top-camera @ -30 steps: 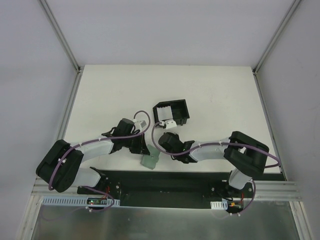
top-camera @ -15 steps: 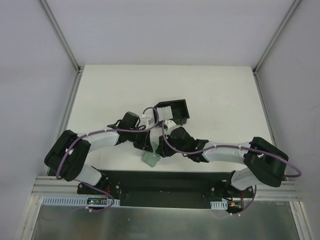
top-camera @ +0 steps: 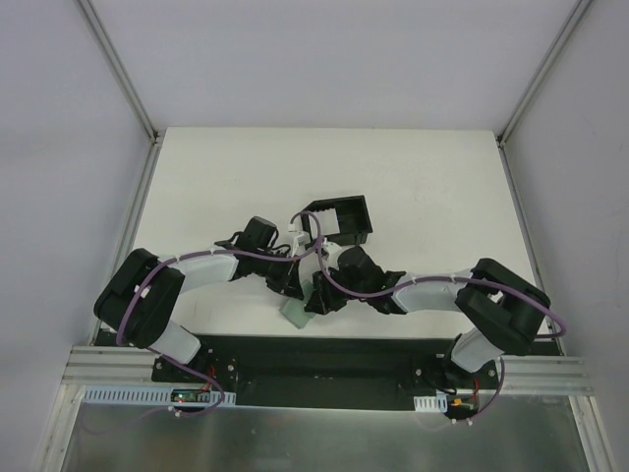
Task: Put the credit cards into the card holder
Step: Open the card holder at the corner of the board.
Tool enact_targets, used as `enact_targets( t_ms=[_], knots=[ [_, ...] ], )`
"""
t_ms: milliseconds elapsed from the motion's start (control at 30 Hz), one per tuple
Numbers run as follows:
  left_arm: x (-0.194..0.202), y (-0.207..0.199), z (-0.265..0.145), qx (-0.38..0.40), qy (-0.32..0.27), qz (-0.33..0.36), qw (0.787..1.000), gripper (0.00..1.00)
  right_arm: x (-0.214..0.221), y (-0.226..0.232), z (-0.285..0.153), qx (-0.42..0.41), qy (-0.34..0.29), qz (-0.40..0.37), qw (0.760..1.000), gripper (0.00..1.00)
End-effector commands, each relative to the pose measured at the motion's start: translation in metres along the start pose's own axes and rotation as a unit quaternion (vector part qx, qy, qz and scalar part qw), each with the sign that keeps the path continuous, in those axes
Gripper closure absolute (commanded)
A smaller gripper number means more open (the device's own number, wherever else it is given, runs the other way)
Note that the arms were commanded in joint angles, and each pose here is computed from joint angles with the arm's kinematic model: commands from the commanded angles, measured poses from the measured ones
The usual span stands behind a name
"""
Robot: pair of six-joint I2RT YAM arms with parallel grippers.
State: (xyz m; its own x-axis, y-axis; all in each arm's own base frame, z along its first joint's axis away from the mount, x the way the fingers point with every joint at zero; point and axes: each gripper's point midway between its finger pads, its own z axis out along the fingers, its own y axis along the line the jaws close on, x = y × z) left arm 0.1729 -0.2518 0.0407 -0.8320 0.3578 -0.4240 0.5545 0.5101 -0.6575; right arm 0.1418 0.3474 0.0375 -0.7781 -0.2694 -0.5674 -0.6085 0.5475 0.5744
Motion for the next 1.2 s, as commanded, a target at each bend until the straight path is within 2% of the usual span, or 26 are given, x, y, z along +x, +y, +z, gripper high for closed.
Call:
enact_targets(
  t_ms=[0, 267, 533, 667, 767, 800, 1033, 1167],
  knots=[
    [-0.008, -0.010, 0.000, 0.029, 0.000, 0.045, 0.999, 1.00, 0.002, 0.014, 0.005, -0.052, 0.009, 0.000, 0.999, 0.57],
    [-0.021, -0.008, 0.003, 0.021, -0.017, 0.045, 0.999, 1.00, 0.005, 0.038, 0.011, -0.125, 0.030, 0.017, 0.992, 0.61],
    [-0.027, -0.005, 0.004, 0.005, -0.041, 0.018, 0.999, 1.00, 0.024, 0.033, 0.025, -0.097, 0.071, 0.025, 0.992, 0.63],
    [-0.031, -0.002, 0.002, -0.010, -0.057, 0.009, 0.998, 1.00, 0.039, 0.038, 0.038, -0.089, 0.096, 0.009, 0.991, 0.73],
    [-0.032, 0.005, 0.000, -0.033, -0.067, 0.000, 0.997, 1.00, 0.039, 0.040, 0.042, -0.089, 0.092, -0.001, 0.992, 0.94],
    [-0.033, 0.009, -0.001, -0.042, -0.071, -0.007, 0.997, 1.00, 0.038, 0.043, 0.042, -0.093, 0.090, -0.007, 0.992, 0.97],
    [-0.040, 0.026, -0.004, -0.076, -0.091, -0.044, 0.992, 1.00, 0.037, 0.076, 0.035, -0.140, 0.073, -0.091, 0.983, 1.00],
    [-0.047, 0.037, -0.010, -0.095, -0.106, -0.061, 0.988, 1.00, 0.046, 0.083, 0.029, -0.158, 0.081, -0.106, 0.978, 1.00]
  ],
)
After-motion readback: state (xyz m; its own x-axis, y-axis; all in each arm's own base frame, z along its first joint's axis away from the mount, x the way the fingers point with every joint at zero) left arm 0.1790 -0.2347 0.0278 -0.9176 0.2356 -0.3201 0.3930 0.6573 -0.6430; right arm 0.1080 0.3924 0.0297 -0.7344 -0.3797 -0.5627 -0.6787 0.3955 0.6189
